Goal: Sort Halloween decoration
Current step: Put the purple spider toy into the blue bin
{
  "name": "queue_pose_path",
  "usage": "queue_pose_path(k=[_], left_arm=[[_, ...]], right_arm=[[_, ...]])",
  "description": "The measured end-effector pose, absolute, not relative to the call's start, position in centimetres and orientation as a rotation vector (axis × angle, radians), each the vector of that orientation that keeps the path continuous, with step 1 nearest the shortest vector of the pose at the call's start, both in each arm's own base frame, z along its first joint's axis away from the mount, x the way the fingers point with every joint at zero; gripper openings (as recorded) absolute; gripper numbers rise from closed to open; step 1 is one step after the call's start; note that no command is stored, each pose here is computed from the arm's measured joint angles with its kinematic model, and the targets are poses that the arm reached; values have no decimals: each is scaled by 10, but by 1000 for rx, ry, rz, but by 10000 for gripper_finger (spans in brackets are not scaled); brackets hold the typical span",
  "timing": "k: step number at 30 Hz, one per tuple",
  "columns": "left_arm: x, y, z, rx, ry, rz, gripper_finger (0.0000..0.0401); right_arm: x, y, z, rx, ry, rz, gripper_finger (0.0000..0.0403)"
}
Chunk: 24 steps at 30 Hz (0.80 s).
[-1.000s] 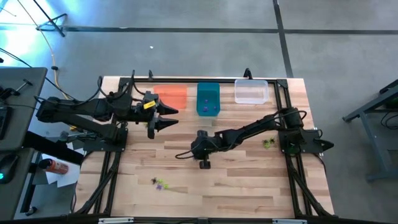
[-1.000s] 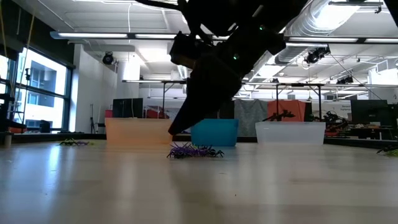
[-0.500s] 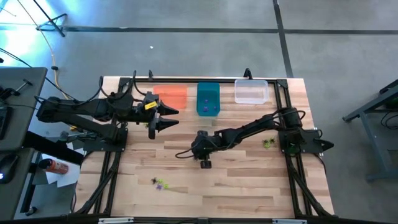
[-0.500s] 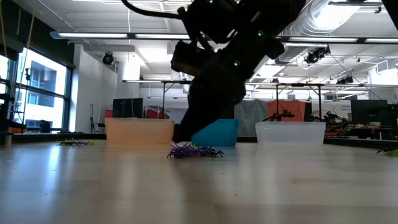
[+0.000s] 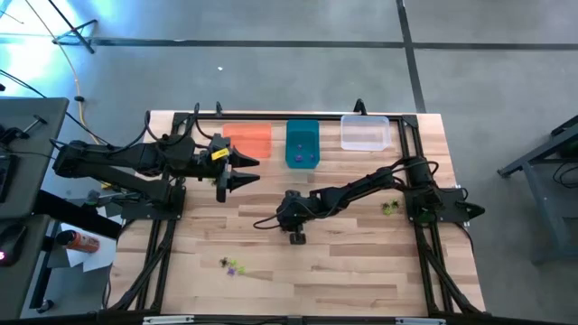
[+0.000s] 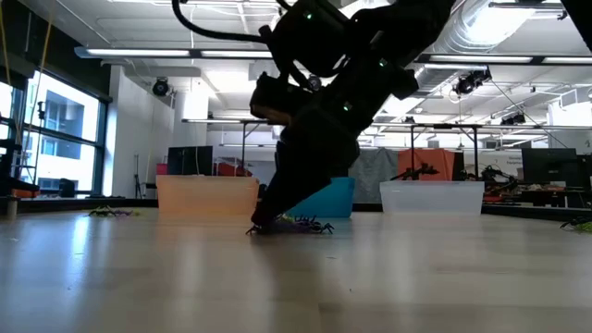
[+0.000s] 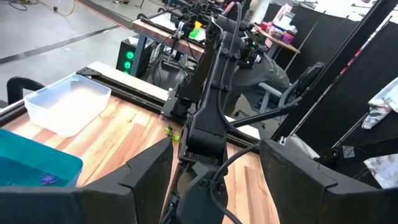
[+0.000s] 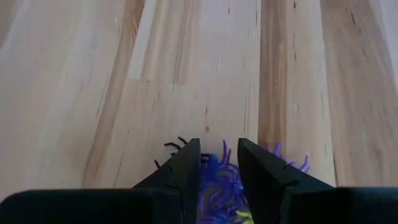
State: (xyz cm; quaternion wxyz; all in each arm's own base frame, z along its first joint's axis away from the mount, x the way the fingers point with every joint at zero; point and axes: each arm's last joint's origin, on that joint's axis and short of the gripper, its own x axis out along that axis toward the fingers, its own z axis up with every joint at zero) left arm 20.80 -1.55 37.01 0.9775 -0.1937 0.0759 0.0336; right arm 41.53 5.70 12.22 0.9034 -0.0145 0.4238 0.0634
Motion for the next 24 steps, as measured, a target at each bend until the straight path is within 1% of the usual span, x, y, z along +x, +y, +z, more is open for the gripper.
queue_pose_path(k=[7,17,20,24], left_arm=[[208,-15,370,-388,152,81,227],[208,-15,370,-387,155,86,227],[208,-15,370,-387,155,86,227],[208,-15,369,-387,156,86,227]], right_arm=[[415,57,121,-26,879,124,73],[416,57,123,-28,866,125,8],[416,57,123,-27,865,125,4],[415,56,131,-31,849,124,12]])
